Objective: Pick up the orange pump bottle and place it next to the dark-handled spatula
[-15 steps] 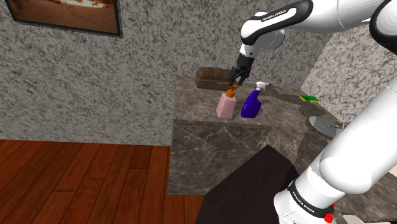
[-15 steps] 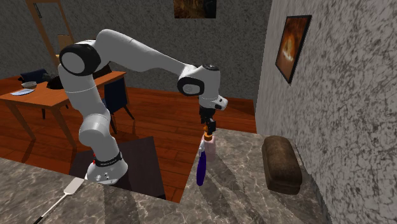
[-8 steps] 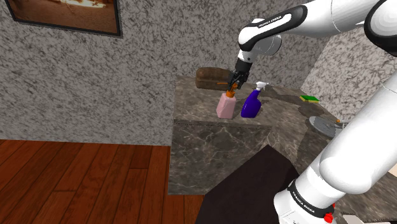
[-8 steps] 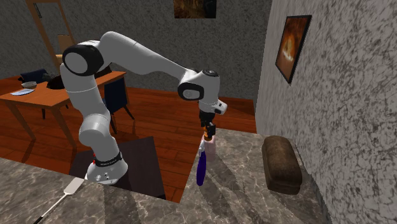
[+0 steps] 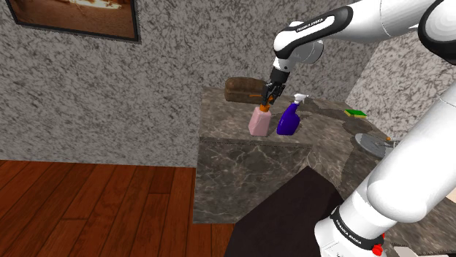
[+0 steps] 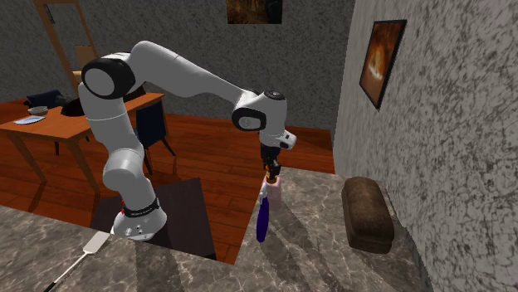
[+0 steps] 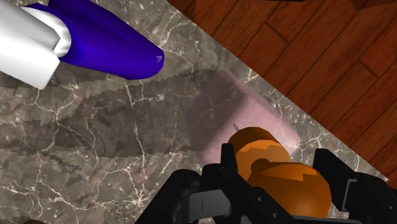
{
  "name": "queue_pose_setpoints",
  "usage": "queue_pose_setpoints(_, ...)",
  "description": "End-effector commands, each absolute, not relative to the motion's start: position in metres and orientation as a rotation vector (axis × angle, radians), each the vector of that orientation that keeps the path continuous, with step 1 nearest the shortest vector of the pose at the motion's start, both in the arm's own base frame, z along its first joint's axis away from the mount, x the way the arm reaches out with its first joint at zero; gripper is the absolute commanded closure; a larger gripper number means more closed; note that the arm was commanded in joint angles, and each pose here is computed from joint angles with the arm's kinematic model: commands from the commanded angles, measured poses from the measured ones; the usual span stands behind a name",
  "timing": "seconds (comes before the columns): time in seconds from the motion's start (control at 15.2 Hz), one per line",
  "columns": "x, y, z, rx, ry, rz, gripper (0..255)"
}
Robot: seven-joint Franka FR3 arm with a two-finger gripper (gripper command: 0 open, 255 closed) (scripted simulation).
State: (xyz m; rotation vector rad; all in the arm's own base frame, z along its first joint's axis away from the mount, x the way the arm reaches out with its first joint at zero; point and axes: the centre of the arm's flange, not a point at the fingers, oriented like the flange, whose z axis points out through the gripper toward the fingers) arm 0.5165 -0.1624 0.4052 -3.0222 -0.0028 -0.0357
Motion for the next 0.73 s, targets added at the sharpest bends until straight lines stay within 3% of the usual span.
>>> queue_pose_setpoints(0.0,0.516,-0.162,0.405,-3.022,-0.003,-0.035,255)
queue_pose_setpoints(0.66,0.516,-0.162,0.426,-3.022,-0.003,-0.035,255)
